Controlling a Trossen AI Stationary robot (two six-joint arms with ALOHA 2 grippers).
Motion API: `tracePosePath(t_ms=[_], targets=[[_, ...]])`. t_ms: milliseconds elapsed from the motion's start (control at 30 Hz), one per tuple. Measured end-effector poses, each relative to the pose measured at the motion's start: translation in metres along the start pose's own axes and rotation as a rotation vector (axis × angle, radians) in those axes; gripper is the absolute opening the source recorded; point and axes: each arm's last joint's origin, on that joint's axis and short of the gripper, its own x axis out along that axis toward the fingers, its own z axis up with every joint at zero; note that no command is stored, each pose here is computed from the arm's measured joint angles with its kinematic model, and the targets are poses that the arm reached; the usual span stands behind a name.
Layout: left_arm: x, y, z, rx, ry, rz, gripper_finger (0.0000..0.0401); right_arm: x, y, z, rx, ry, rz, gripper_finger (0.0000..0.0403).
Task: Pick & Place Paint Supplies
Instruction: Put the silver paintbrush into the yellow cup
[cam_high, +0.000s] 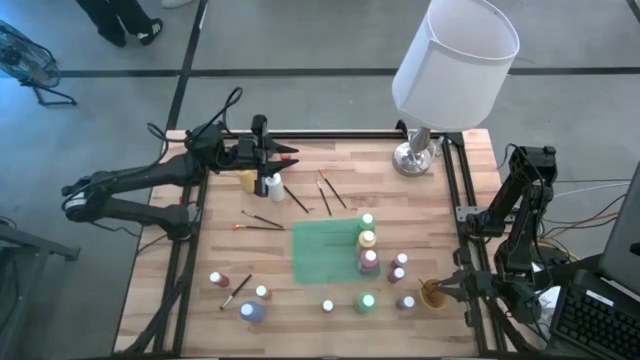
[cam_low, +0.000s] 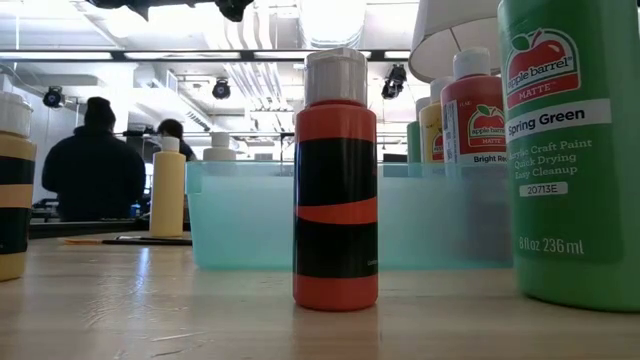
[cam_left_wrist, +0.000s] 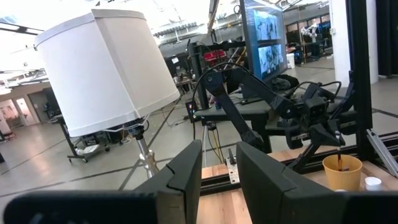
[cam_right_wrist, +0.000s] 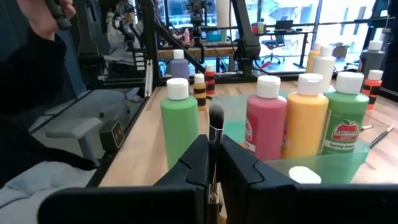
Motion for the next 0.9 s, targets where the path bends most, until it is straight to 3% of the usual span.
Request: tracePosePath(t_ms=[900], targets=[[0.0,0.0,0.0,0.0,0.0,0.0,0.0106,0.0,-0.015,-0.022,0.046,0.119,0.1,0.0013]])
